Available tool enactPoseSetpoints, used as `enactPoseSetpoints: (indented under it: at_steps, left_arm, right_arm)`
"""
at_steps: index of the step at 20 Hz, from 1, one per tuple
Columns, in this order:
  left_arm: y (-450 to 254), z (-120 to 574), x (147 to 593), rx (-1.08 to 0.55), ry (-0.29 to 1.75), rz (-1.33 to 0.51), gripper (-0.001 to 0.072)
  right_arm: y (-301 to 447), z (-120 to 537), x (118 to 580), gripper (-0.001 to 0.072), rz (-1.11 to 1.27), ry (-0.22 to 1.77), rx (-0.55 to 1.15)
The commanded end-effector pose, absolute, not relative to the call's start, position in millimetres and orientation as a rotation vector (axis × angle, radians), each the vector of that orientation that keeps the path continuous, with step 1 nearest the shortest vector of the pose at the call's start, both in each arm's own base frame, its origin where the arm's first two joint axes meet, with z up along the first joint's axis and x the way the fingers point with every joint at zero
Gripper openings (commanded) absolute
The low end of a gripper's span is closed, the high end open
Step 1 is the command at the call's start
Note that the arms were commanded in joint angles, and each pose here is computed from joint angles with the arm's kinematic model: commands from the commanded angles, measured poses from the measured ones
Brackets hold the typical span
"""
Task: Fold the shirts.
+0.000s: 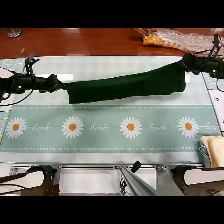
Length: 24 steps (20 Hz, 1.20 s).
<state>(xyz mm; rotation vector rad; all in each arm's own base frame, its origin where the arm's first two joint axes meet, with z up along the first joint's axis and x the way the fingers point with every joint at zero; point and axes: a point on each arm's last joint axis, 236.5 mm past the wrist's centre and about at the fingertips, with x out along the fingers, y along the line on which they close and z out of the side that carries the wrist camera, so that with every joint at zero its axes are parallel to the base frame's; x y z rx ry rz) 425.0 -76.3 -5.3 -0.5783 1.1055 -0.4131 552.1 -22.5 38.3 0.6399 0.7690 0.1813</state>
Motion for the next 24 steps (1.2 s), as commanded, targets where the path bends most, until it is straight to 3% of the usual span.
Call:
enactPoseSetpoints:
  at_steps: [1,5,10,11,13,14,15,19,20,22,24]
  left_arm:
    - [-74,-43,427,-0.618,1.183,-0.392,0.0022]
    - [-78,-77,424,-0.663,1.251,-0.378,0.0023]
    - [-94,-86,446,-0.875,1.209,-0.360,0.0028]
    - [-95,-86,448,-0.897,1.205,-0.360,0.0073]
    - [-95,-85,448,-0.904,1.204,-0.360,0.0314]
    - [-94,-84,448,-0.907,1.205,-0.365,0.0421]
    - [-91,-80,449,-0.914,1.202,-0.371,0.0474]
    - [-76,-54,449,-0.944,1.197,-0.437,0.0474]
    - [-74,-46,448,-0.948,1.199,-0.462,0.0474]
    - [-74,-33,445,-0.947,1.208,-0.512,0.0474]
    - [-78,-23,444,-0.936,1.209,-0.544,0.0473]
  right_arm:
    - [-26,16,580,0.0040,0.158,0.780,0.649]
    - [-26,-14,584,0.0040,0.142,0.822,0.674]
    - [-14,-26,585,0.0049,0.162,0.842,0.643]
    - [-12,-26,585,0.0145,0.165,0.844,0.642]
    - [-14,-24,583,0.0362,0.167,0.846,0.642]
    - [-20,-21,582,0.0397,0.162,0.840,0.634]
    - [-31,-16,580,0.0398,0.147,0.833,0.610]
    - [-105,-2,553,0.0409,-0.035,0.867,0.467]
    - [-122,-6,541,0.0521,-0.083,0.905,0.461]
    - [-134,-20,518,0.0597,-0.090,0.994,0.518]
    - [-131,-34,502,0.0608,-0.031,1.061,0.611]
